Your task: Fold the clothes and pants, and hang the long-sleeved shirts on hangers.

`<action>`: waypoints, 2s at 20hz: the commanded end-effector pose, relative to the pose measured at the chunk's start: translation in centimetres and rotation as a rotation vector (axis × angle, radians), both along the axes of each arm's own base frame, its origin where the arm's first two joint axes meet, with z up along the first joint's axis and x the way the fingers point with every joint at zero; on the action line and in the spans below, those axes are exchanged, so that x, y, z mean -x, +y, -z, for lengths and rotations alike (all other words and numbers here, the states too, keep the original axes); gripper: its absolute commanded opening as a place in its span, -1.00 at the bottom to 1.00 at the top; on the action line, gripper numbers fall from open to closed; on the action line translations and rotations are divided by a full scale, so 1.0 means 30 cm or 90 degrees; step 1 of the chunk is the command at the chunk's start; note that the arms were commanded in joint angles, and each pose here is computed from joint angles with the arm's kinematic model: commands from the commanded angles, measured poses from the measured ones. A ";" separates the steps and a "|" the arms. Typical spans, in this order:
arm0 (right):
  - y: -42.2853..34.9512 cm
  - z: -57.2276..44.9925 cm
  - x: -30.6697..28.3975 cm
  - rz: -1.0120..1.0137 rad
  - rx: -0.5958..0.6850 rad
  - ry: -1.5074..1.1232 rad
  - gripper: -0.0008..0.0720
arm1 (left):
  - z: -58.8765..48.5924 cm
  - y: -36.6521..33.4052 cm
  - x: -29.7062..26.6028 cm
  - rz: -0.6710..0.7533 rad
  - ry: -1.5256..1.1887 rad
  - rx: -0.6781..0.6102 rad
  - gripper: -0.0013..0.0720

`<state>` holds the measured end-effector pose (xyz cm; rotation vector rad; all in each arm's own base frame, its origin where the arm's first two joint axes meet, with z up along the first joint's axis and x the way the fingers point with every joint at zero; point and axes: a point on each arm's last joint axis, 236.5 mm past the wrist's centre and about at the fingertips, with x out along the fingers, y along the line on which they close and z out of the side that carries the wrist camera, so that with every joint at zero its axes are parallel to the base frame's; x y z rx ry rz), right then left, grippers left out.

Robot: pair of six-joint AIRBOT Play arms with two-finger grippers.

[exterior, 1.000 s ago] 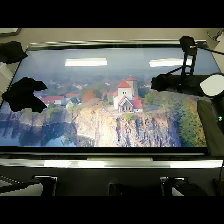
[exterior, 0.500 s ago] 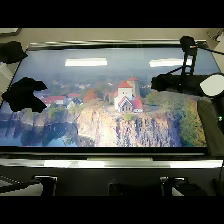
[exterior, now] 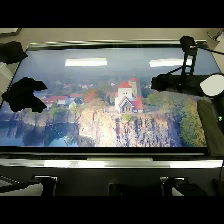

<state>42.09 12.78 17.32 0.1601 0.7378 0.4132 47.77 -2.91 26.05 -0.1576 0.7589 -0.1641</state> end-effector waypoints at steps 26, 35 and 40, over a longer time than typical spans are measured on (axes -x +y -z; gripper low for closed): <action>0.086 0.067 0.152 -0.061 -0.051 0.140 0.48 | 0.786 0.834 -0.043 -0.564 0.263 0.071 1.00; 0.086 0.084 0.178 -0.033 -0.074 0.188 0.48 | 1.003 0.909 -0.229 -0.563 0.181 0.082 1.00; 0.087 0.085 0.180 -0.022 -0.085 0.198 0.48 | 0.963 0.948 -0.319 -0.557 0.090 0.088 0.11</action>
